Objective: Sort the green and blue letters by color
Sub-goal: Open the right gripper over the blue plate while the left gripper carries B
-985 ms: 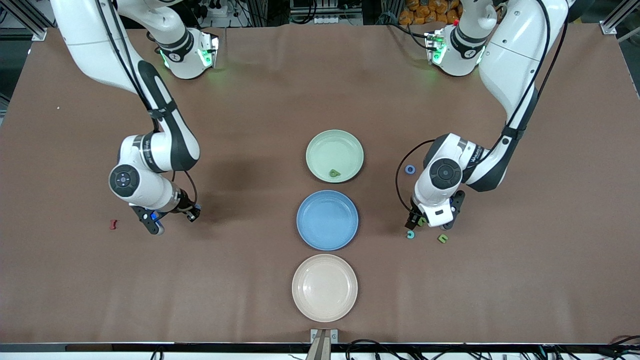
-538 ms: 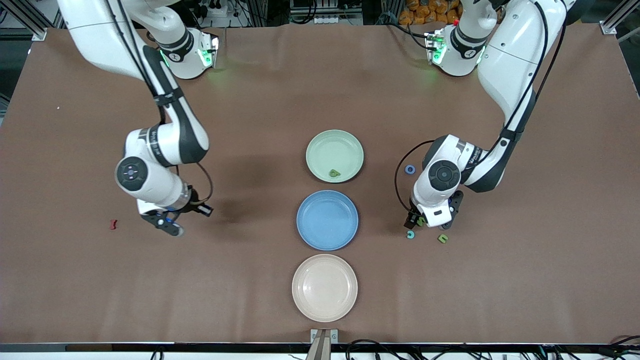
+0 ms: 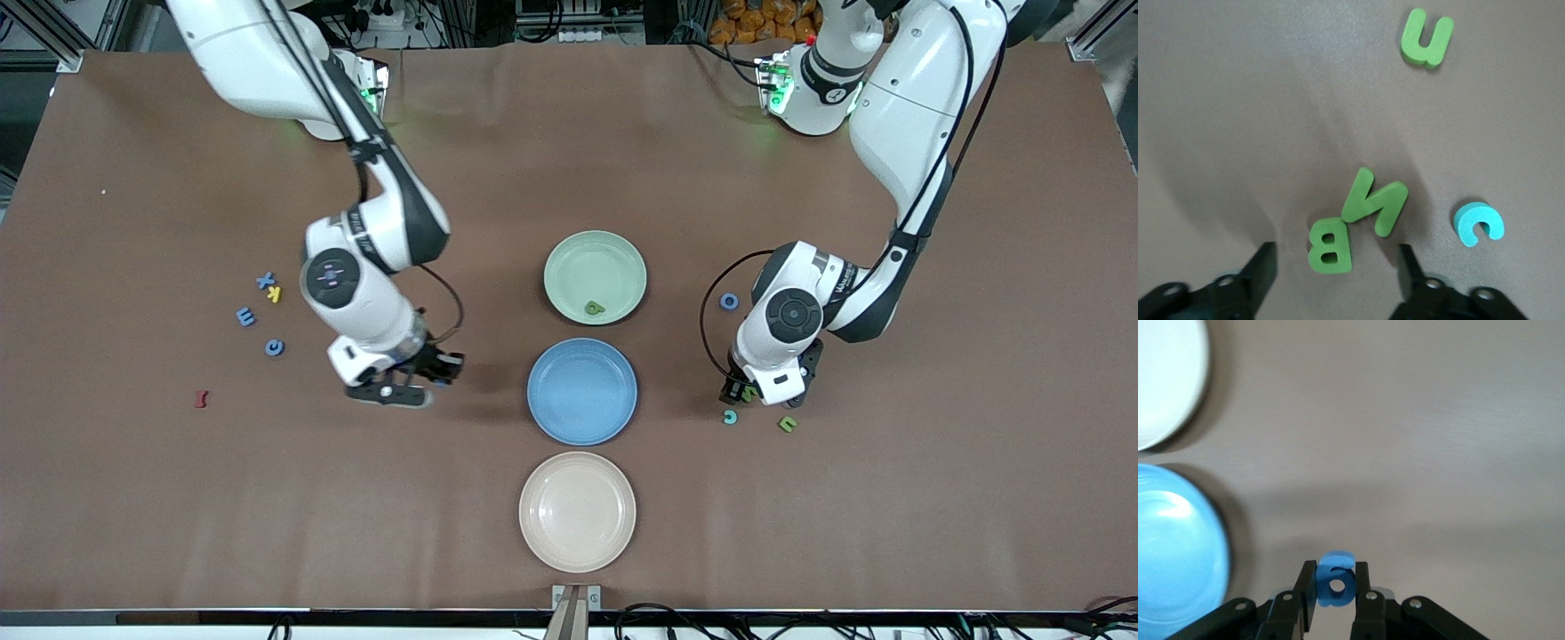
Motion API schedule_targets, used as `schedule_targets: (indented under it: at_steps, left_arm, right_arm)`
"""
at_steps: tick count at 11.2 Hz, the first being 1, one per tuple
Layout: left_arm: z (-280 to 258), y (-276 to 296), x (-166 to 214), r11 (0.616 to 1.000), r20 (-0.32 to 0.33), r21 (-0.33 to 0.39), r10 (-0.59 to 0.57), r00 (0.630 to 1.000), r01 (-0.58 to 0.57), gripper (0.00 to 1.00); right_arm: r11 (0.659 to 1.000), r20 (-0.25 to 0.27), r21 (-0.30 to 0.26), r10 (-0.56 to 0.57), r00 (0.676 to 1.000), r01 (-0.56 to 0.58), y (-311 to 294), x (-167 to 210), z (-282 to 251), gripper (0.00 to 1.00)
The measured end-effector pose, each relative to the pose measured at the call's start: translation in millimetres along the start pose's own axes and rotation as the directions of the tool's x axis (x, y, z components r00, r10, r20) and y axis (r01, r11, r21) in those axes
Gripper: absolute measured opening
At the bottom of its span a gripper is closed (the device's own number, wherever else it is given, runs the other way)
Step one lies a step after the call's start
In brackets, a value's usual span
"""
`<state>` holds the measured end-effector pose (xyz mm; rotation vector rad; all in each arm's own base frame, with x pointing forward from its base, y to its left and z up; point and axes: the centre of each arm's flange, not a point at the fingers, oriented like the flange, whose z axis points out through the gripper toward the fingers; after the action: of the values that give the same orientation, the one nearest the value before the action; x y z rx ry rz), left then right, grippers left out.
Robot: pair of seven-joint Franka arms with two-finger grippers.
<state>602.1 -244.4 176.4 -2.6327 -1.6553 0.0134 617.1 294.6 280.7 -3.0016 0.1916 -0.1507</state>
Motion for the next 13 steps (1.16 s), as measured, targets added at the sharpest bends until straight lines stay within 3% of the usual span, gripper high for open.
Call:
schedule_targets:
  at_steps: [4, 10, 11, 13]
  left_arm:
    - [-3, 3, 2, 1.000, 0.021, -0.009, -0.028, 0.999, 0.029, 0.29]
    - [-14, 11, 4, 0.999, 0.021, -0.039, -0.034, 0.999, 0.034, 0.29]
    - [-21, 15, -1, 0.998, 0.022, -0.054, -0.027, 0.999, 0.028, 0.29]
    - [-42, 20, -19, 0.996, 0.022, -0.085, -0.004, 1.000, 0.006, 0.29]
  right_arm:
    - [0.987, -0.114, 0.078, -0.132, 0.985, 0.141, -97, -25, 31, 0.27]
    - [0.951, -0.207, 0.181, -0.212, 0.955, 0.251, -169, -62, 36, 0.27]
    - [0.946, -0.220, 0.194, -0.216, 0.951, 0.259, -174, -67, 39, 0.30]
    - [0.944, -0.223, 0.197, -0.221, 0.950, 0.265, -177, -70, 43, 0.54]
